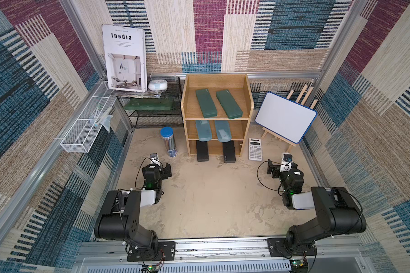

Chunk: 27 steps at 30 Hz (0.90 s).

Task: Place the pencil cases on the shelf according to color
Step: Reset both arms

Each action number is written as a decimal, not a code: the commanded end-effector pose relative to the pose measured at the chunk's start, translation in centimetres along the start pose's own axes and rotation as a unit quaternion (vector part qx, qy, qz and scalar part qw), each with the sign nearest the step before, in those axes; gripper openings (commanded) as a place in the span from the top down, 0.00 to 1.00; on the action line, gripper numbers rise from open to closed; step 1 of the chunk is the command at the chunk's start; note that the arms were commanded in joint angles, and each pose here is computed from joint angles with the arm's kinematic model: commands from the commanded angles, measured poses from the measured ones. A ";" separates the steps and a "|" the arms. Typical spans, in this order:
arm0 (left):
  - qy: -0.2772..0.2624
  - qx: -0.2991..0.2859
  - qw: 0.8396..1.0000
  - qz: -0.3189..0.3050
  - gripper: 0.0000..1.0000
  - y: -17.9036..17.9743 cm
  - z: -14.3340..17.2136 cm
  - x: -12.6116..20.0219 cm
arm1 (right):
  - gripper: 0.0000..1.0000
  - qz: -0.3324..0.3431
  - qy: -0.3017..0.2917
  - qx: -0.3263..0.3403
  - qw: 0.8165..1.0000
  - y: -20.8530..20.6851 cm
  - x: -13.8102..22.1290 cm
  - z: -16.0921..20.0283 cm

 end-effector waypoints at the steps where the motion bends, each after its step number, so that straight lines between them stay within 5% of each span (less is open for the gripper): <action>1: -0.012 0.001 1.000 0.002 0.00 0.0 -0.5 0.1 | 0.01 0.005 -0.008 -0.003 1.000 -0.1 -0.1 -0.4; 4: -0.026 -0.038 0.995 0.093 0.00 -2.3 -0.7 0.3 | 0.01 0.004 -0.009 -0.003 1.000 -0.1 -0.1 -0.4; 27: -0.012 -0.007 0.998 0.059 0.00 -1.0 -0.6 -0.2 | 0.01 0.004 -0.009 -0.003 1.000 -0.1 -0.1 -0.4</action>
Point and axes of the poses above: each gripper's point midway between its finger pads, its own x axis back along the fingers, its own y axis along the line the jaws close on, z = x × y, the point moved 4 cm from there along x, back along the fingers, and after that the axes turned 6 degrees about -x, right-handed, at the moved point
